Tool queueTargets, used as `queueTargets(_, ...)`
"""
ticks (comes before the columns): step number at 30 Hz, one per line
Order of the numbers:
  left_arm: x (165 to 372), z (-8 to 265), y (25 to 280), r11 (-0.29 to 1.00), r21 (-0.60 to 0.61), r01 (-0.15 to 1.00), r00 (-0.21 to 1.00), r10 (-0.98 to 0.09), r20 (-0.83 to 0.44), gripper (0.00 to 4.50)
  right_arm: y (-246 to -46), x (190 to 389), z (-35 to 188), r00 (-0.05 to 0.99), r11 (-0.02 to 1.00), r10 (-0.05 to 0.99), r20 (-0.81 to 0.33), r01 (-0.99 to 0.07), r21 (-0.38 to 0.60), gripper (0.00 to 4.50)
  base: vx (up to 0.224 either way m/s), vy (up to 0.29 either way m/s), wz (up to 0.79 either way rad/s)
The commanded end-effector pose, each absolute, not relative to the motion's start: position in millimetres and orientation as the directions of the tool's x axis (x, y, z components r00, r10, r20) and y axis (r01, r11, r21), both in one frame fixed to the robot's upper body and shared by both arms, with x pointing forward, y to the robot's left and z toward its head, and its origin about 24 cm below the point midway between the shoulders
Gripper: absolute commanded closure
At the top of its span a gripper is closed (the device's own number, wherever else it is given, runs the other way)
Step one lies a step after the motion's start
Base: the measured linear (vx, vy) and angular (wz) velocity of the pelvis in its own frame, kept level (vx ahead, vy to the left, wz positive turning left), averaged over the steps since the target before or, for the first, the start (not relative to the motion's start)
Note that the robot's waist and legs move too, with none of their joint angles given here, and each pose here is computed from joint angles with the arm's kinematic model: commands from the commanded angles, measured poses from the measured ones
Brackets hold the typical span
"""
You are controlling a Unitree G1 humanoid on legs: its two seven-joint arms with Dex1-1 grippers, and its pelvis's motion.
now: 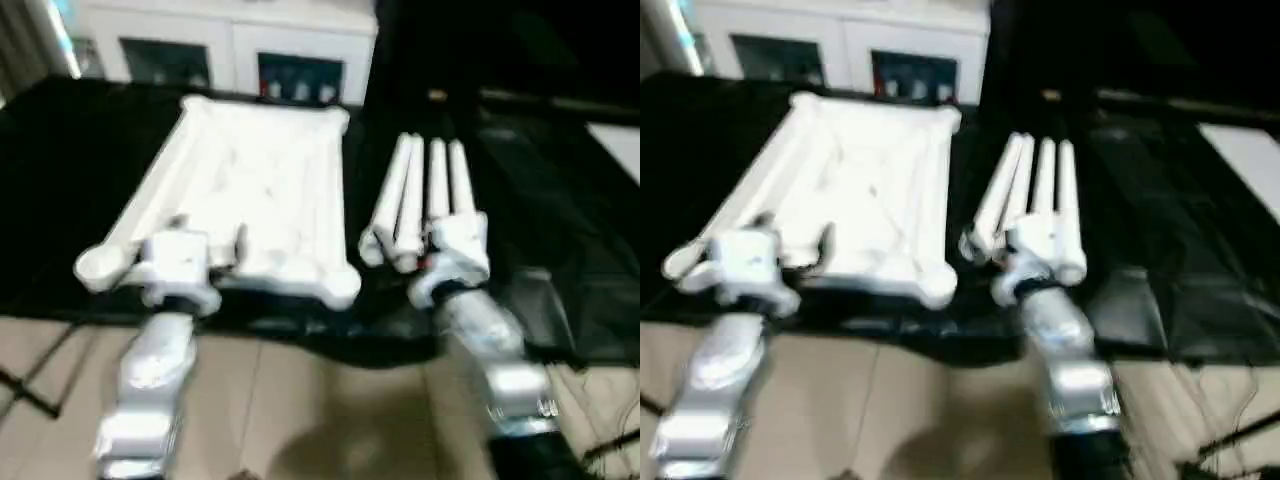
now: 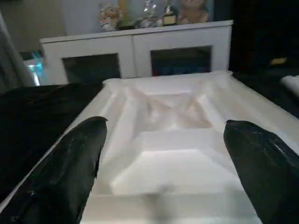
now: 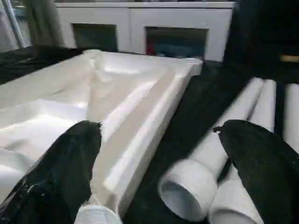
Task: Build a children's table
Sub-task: Move to table
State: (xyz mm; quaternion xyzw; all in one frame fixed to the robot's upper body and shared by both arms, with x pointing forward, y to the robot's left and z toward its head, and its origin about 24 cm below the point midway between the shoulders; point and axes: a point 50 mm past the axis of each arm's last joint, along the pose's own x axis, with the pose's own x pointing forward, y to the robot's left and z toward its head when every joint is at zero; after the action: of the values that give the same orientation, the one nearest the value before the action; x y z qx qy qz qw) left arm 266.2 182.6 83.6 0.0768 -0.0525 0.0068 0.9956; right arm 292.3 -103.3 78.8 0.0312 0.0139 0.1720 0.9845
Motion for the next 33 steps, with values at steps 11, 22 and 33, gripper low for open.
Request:
queueTargets(11, 272.4, 86.3, 167.6, 0.989, 0.139, 0.05, 0.991, -0.067, 0.117, 0.01, -119.0, 293.0, 79.3, 0.958, 0.956, 0.287, -0.013, -0.285, 0.063, 0.0, 0.06, -0.046, 0.02)
queueTargets(22, 274.7, 86.9, 166.7, 0.988, 0.141, 0.062, 0.99, -0.079, 0.116, 0.01, -120.3, 293.2, 79.7, 0.961, 0.959, 0.276, -0.01, -0.274, 0.075, 0.0, 0.13, 0.031, 0.09)
queueTargets(33, 276.0, 86.7, 161.7, 0.987, 0.142, 0.078, 0.989, -0.095, 0.116, 0.01, -121.2, 294.7, 80.9, 0.963, 0.961, 0.269, -0.007, -0.268, 0.074, 0.0, 0.085, -0.061, 0.01)
